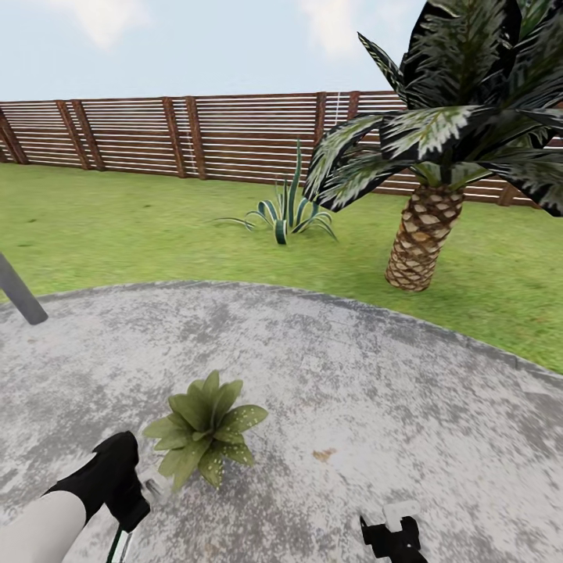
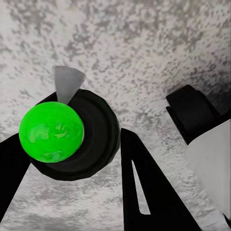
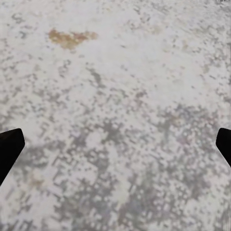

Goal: Pick up the pesticide atomizer in the garden and spray insectifuge to fully cover both potted plants in the garden.

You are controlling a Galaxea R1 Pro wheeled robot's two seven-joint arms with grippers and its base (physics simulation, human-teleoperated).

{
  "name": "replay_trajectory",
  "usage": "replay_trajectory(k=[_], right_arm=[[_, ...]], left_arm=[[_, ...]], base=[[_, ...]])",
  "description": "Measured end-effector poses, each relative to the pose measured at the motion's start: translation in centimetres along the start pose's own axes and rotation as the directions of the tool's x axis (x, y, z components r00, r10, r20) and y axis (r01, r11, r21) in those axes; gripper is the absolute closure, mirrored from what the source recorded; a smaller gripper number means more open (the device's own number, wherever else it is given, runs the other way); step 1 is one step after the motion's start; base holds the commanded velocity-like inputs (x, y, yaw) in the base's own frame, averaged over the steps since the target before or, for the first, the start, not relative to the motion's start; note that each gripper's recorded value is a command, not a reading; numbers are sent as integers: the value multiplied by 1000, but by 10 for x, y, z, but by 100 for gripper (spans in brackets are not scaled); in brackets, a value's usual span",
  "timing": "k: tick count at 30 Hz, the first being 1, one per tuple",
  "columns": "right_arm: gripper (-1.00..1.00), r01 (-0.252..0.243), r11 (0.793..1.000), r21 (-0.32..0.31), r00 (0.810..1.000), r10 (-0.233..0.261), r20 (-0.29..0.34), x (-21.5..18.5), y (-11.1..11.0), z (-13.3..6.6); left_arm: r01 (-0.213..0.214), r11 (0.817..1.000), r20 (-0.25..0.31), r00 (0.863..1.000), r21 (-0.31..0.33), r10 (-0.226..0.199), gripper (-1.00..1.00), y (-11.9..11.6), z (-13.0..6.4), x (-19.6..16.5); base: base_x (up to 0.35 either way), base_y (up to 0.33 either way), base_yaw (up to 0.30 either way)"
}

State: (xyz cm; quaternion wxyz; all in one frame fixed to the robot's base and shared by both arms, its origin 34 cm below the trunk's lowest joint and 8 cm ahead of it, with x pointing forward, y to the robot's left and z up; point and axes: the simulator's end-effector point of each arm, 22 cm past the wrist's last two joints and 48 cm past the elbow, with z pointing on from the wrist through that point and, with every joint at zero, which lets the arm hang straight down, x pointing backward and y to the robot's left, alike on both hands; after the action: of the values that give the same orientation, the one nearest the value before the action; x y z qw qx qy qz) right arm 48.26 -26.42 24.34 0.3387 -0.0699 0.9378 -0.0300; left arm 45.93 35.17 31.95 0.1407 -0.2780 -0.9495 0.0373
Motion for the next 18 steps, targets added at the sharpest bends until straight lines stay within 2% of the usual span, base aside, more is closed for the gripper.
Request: replay_trajectory(k=[4,10,18], right_arm=[[-100,0,1000,1,1000,0,0,0,-1,0],[-100,-2,1000,3,1000,2,-1,0,-2,0],[-100,-1,1000,4,1000,1,2,-1,-2,0]], left_arm=[[-5,1000,11,1000,-2,5,100,-2,-2,-6],[-9,1000,20,1000,-2,9,100,-3,-4,-10],[-16,1000,25,1000,1,16,100,-4,-8,-13]], base=[[159,236,0],[19,271,-16],[0,26,-218]])
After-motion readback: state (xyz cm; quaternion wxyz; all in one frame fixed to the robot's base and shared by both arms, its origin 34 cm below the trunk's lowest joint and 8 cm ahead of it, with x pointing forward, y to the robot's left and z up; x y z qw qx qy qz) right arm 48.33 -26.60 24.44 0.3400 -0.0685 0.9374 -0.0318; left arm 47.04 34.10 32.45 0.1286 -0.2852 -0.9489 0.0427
